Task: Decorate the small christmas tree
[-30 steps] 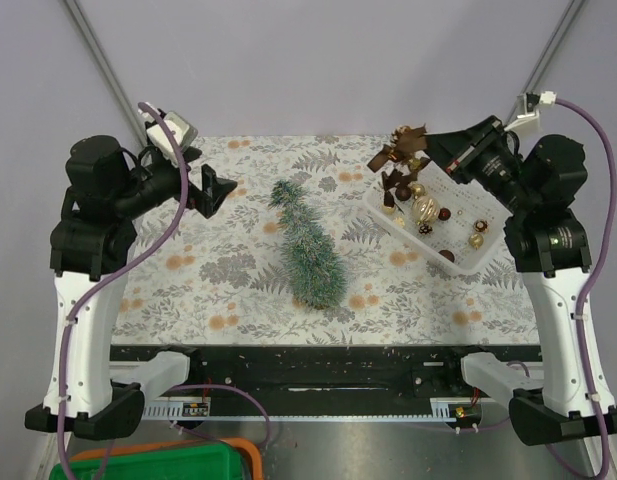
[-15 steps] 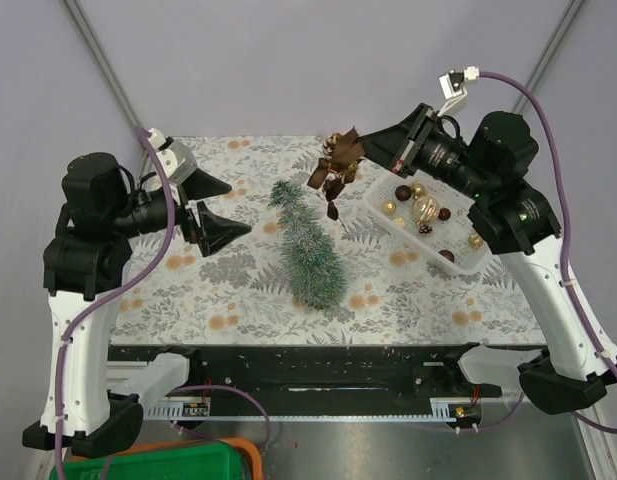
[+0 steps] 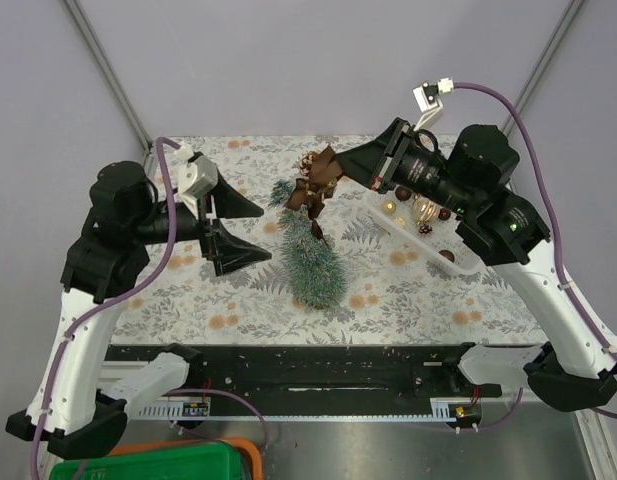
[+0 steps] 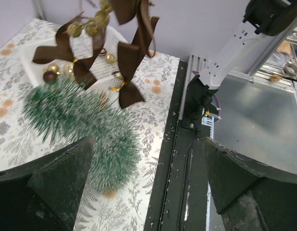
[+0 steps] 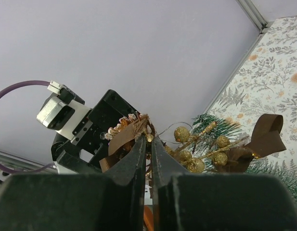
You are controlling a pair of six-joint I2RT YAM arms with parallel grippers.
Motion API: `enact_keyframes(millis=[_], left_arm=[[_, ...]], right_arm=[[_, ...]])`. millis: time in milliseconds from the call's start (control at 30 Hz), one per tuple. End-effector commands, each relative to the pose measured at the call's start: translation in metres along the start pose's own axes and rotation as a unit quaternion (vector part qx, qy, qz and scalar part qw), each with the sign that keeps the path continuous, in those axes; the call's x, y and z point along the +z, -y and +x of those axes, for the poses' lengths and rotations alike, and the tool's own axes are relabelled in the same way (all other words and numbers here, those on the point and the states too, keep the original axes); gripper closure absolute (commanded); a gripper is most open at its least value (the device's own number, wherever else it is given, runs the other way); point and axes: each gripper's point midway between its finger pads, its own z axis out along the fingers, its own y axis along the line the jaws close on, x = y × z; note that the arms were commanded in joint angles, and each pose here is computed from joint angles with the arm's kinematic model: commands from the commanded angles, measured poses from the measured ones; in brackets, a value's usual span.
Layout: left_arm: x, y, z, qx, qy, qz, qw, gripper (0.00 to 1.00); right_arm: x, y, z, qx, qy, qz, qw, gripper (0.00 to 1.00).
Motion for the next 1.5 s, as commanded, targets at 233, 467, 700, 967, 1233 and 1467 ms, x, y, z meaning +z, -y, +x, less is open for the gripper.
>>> enact_keyframes(millis=[233, 467, 700, 967, 1233, 1467], left_arm=[[0.064, -0.006, -0.033, 0.056, 0.019, 0.006, 0.998, 0.01], [0.088, -0.009, -0.047, 0.062, 0.025, 0.006, 0.998, 0.02], [0.096, -0.001, -0.044, 0.059, 0.011, 0.037, 0.998, 0.61], [0.077, 0.017, -0.022, 0.076, -0.020, 0.050, 0.996, 0.63], [0.051, 0.027, 0.002, 0.091, -0.033, 0.036, 0.995, 0.72], [0.038, 0.027, 0.022, 0.096, -0.045, 0.020, 0.994, 0.81]], right_arm=[[-0.008, -0.035, 0.004, -0.004, 0.020, -0.053, 0.998, 1.00], [-0.017, -0.038, 0.006, -0.009, 0.027, -0.063, 0.998, 1.00], [-0.031, -0.023, 0.007, -0.029, 0.042, -0.032, 0.998, 1.00], [-0.045, 0.004, 0.015, -0.048, 0.049, 0.016, 0.998, 1.00], [-0.032, 0.021, 0.029, -0.042, 0.034, 0.026, 0.998, 1.00], [-0.026, 0.025, 0.032, -0.041, 0.030, 0.025, 0.998, 0.97]])
